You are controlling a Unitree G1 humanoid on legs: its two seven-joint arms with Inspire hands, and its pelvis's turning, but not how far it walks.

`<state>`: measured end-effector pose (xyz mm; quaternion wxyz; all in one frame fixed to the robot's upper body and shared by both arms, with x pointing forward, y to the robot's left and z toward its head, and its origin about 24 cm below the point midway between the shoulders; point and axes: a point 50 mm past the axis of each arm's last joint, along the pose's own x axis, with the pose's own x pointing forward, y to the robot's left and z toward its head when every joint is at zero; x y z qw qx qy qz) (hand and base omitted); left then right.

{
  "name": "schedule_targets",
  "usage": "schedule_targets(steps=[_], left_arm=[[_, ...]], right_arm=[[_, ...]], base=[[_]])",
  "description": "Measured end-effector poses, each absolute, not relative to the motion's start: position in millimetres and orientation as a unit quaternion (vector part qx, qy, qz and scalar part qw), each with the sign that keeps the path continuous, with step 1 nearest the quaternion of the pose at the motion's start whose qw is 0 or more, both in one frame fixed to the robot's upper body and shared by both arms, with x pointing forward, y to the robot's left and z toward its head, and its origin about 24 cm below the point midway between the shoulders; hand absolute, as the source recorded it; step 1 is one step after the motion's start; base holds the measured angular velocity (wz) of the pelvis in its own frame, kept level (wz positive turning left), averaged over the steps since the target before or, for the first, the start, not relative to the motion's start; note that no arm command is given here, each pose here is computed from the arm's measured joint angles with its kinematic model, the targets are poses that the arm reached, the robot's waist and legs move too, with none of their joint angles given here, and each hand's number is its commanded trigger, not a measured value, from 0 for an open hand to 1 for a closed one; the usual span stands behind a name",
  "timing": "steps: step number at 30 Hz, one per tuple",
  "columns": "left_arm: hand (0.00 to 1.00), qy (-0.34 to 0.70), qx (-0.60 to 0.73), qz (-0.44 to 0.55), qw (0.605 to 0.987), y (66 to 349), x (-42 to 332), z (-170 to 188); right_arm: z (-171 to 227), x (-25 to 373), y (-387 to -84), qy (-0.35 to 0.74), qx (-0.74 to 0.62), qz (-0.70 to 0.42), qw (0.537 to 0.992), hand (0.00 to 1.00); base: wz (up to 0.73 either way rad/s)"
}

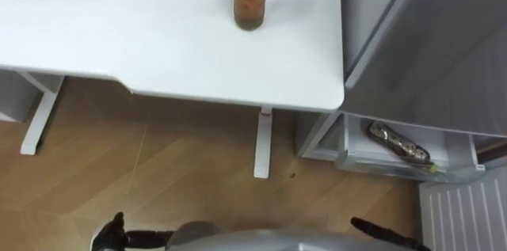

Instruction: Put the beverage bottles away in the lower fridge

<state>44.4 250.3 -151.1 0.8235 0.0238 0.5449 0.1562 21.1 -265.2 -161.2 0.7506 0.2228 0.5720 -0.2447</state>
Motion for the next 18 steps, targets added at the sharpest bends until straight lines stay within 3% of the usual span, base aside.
schedule_targets(steps=[8, 18], left_arm=[[0.00, 0.515, 0.021, 0.193, 0.835, 237.0, 48.7, -152.3], [0.00, 0.439, 0.032, 0.254, 0.861, 244.0, 75.8, -137.3]], right_arm=[[-167.9, 9.0, -247.8, 0.609, 0.124, -0.221, 0.752, 0.00], [-167.3, 30.3, -247.0, 0.605, 0.037, -0.177, 0.775, 0.00]], base=[[0.00], [0.00]])
